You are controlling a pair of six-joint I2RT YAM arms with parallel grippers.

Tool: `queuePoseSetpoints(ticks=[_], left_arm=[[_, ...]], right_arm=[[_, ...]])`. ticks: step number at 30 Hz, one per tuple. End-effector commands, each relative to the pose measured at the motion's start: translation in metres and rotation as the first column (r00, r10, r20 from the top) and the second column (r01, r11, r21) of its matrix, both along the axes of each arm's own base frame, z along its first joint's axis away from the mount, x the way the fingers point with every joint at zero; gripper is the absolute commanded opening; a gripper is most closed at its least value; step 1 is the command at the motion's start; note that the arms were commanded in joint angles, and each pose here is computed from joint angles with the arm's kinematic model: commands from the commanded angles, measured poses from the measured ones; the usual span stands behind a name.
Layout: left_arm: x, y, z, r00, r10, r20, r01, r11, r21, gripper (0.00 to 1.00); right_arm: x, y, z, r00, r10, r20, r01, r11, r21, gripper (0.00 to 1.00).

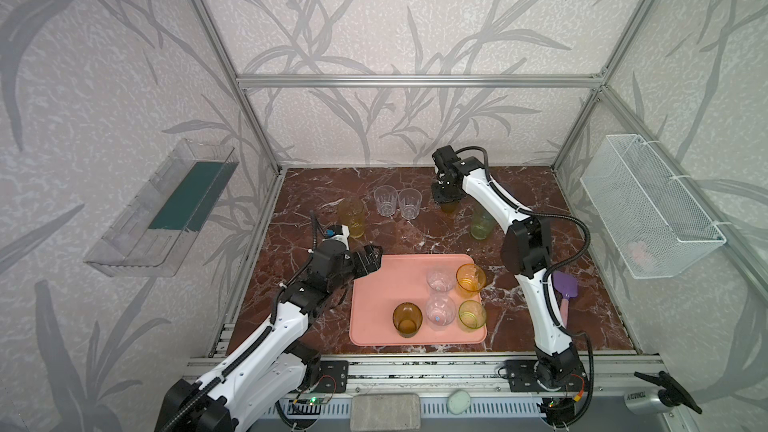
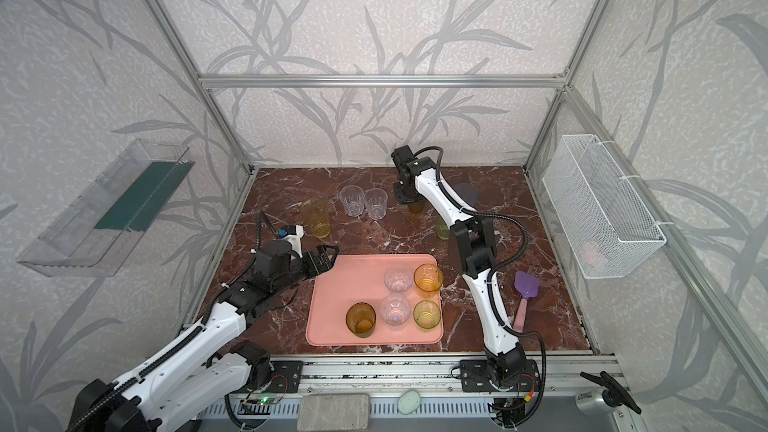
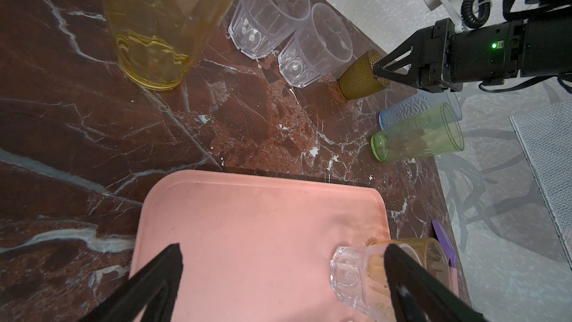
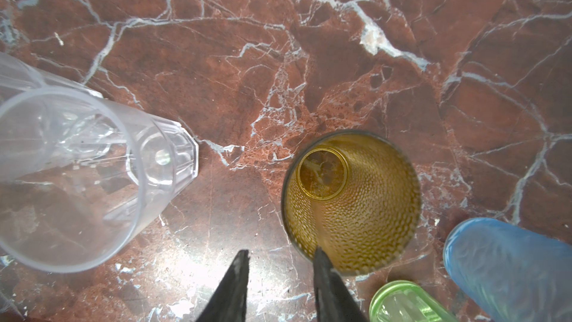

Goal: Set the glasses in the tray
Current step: 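Lower the right gripper into the second gold dimpled tumbler and grip it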

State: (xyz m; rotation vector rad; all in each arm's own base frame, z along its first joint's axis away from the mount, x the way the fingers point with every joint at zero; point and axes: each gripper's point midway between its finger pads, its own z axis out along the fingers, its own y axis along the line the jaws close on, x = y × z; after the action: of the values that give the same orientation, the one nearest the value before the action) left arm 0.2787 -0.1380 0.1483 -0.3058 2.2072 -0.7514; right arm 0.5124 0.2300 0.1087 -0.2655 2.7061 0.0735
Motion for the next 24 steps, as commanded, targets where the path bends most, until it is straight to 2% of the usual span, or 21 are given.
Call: queuePoseSetpoints(ticks=[1, 6, 10, 24], left_arm=[[0.004, 0.002, 0.014, 0.999, 0.013, 0.035, -0.013, 1.000, 0.003, 0.99], [0.006, 0.003, 0.012, 0.999, 0.017, 0.030, -0.017, 1.000, 0.005, 0.99], [0.006, 0.001, 0.012, 1.000, 0.010, 0.026, -0.010, 1.000, 0.001, 0.99], [0.008, 0.000, 0.015, 0.999, 0.011, 0.033, -0.010, 1.000, -0.006, 0.99]], right_arm=[[0.001, -0.005, -0.003, 1.000, -0.005, -0.014, 0.005, 1.000, -0.023, 0.33], [0.004, -0.006, -0.008, 1.000, -0.005, -0.022, 0.004, 1.000, -0.031, 0.31], [0.005, -0.007, -0.013, 0.999, -0.005, -0.034, 0.004, 0.999, -0.036, 0.25], [0.008, -0.006, -0.019, 0.999, 0.005, -0.044, -0.006, 0.999, -0.038, 0.19]])
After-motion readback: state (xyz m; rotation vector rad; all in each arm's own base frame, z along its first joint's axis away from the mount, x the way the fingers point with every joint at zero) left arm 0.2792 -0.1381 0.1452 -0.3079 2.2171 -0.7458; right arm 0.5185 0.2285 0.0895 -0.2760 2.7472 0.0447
